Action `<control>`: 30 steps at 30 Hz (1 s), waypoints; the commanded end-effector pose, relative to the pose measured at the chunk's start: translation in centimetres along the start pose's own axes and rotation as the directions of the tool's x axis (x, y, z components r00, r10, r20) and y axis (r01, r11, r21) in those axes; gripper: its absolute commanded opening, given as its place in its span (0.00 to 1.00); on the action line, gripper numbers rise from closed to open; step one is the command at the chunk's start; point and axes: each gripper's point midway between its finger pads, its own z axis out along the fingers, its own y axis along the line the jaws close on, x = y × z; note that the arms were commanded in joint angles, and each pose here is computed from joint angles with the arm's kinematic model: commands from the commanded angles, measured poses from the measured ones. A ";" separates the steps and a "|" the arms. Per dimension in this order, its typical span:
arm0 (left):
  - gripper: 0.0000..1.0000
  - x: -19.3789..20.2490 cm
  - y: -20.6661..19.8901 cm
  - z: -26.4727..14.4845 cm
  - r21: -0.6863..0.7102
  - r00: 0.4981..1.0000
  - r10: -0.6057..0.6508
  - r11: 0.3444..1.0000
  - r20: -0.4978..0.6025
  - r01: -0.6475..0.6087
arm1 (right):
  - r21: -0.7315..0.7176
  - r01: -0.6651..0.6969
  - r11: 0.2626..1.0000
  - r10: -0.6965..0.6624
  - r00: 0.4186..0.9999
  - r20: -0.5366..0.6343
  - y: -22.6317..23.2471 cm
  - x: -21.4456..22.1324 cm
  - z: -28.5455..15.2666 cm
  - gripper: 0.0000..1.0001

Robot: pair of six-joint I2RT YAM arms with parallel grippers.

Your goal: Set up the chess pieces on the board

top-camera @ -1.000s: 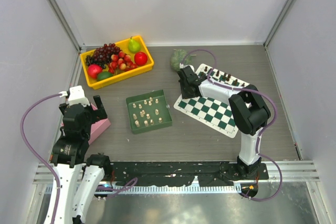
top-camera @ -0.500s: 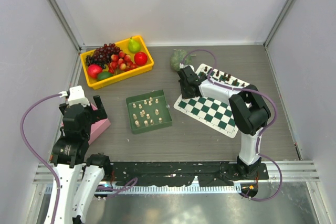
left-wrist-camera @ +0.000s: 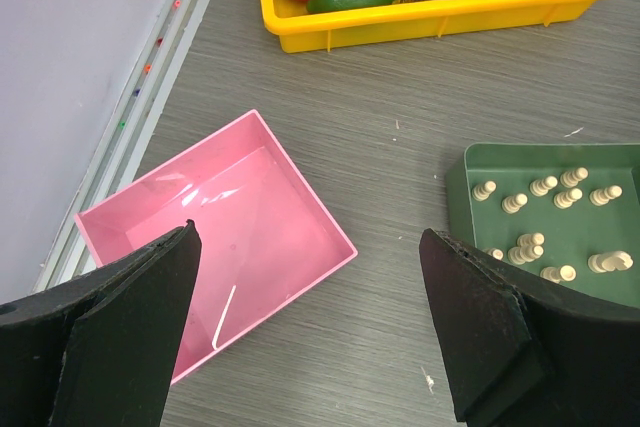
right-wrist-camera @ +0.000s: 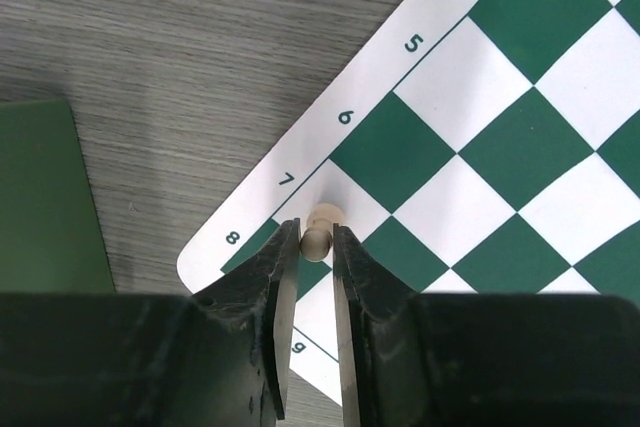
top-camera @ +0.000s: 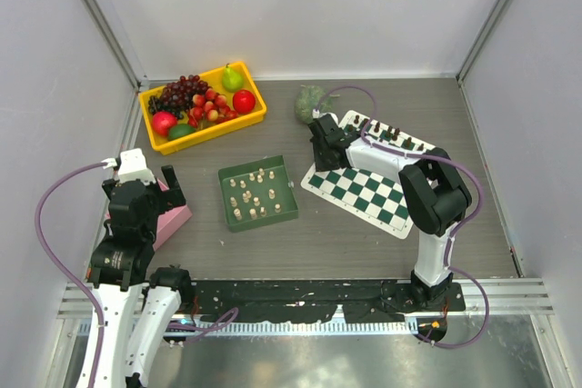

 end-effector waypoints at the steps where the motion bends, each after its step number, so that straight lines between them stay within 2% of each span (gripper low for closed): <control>1: 0.99 -0.2 0.1 0.0 -0.002 1.000 0.001 1.000 0.010 -0.001 | -0.024 -0.020 1.000 0.021 0.999 0.046 0.2 -1.6 -1.1 0.27; 9: 0.99 -0.1 0.1 0.0 -0.001 1.000 0.003 1.000 0.007 -0.003 | -0.025 -0.024 0.999 0.025 0.999 0.047 0.2 -2.0 -1.4 0.30; 12: 0.99 -0.2 0.0 0.1 0.000 1.000 0.002 1.000 0.007 -0.002 | -0.029 -0.012 0.999 0.015 0.996 0.087 0.2 -3.3 -3.0 0.35; 15: 0.99 -0.1 -0.1 0.2 0.006 1.000 0.003 1.000 0.002 -0.003 | -0.022 0.000 1.000 0.003 0.990 0.138 0.0 -5.0 -4.9 0.47; 19: 0.99 0.3 -0.4 0.5 0.013 1.000 0.010 1.000 -0.023 -0.010 | -0.065 0.017 0.998 -0.006 0.984 0.176 0.8 -6.6 -7.5 0.54; 26: 0.99 1.6 -1.5 1.1 0.058 0.994 0.011 0.998 -0.104 -0.005 | -0.171 0.048 0.984 -0.020 0.987 0.160 4.8 -6.7 -9.9 0.57; 30: 0.99 3.6 -2.3 0.7 0.100 0.978 0.018 0.995 -0.210 0.003 | -0.262 0.086 0.961 -0.047 0.987 0.151 9.1 -5.9 -11.5 0.56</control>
